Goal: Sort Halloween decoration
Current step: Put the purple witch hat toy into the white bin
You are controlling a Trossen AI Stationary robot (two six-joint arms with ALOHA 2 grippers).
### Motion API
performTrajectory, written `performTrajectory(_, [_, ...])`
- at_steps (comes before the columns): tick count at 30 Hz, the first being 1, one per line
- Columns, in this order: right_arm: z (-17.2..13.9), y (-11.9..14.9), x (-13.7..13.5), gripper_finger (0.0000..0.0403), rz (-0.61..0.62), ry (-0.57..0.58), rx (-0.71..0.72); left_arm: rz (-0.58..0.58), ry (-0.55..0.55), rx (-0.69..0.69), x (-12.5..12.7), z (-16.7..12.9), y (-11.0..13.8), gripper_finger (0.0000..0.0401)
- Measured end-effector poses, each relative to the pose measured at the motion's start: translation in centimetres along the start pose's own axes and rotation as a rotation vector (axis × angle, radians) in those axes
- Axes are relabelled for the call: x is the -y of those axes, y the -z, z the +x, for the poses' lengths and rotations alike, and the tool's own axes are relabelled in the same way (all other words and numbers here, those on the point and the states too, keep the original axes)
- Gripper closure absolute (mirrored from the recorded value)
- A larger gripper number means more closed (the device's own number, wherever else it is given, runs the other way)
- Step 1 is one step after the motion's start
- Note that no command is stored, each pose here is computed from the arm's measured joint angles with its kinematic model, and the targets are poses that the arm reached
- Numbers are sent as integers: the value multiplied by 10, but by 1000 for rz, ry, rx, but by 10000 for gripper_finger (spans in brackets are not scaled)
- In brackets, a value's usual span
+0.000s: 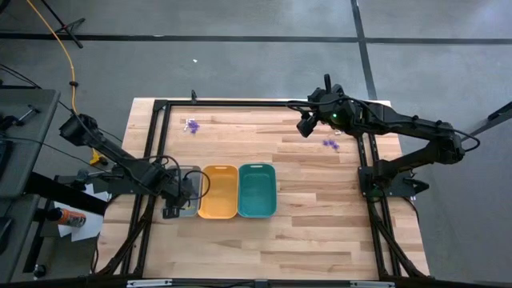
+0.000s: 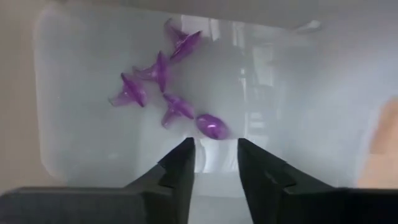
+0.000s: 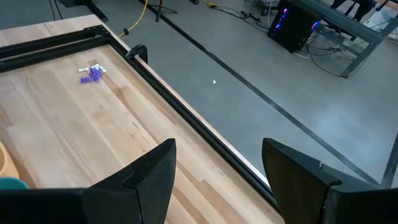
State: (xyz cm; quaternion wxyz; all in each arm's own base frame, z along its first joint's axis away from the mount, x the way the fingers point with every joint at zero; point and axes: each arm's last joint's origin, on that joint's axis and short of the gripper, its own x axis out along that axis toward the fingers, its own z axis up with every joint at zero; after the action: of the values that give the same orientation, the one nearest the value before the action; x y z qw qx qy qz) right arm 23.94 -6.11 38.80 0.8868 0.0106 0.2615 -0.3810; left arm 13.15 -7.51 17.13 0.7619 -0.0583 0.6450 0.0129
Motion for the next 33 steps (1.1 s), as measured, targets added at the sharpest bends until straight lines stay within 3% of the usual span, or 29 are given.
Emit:
performTrajectory(5, [0, 0, 0, 169, -5, 0, 0, -3, 24, 45, 5, -32, -17, 248])
performTrajectory(8, [0, 0, 0, 169, -8, 0, 0, 9, 10, 161, 5, -66, -33, 238])
performTrajectory(11, [0, 0, 0, 169, -8, 0, 0, -2, -78, 362, -1, -105, -52, 236])
performTrajectory(16, [0, 0, 0, 169, -9, -2, 0, -104, -313, 686, -29, -162, -83, 235])
performTrajectory(19, [0, 0, -1, 169, -41, -44, -6, -138, -359, 835, -51, -180, -98, 235])
performTrajectory(22, [0, 0, -3, 169, -58, -91, -3, -125, -318, 972, -72, -194, -111, 235])
performTrajectory(27, [0, -4, -5, 169, -57, -144, 23, -56, -142, 1162, -93, -211, -121, 235])
performTrajectory(33, [0, -4, -5, 169, -54, -158, 27, -68, -136, 1195, -99, -215, -121, 235])
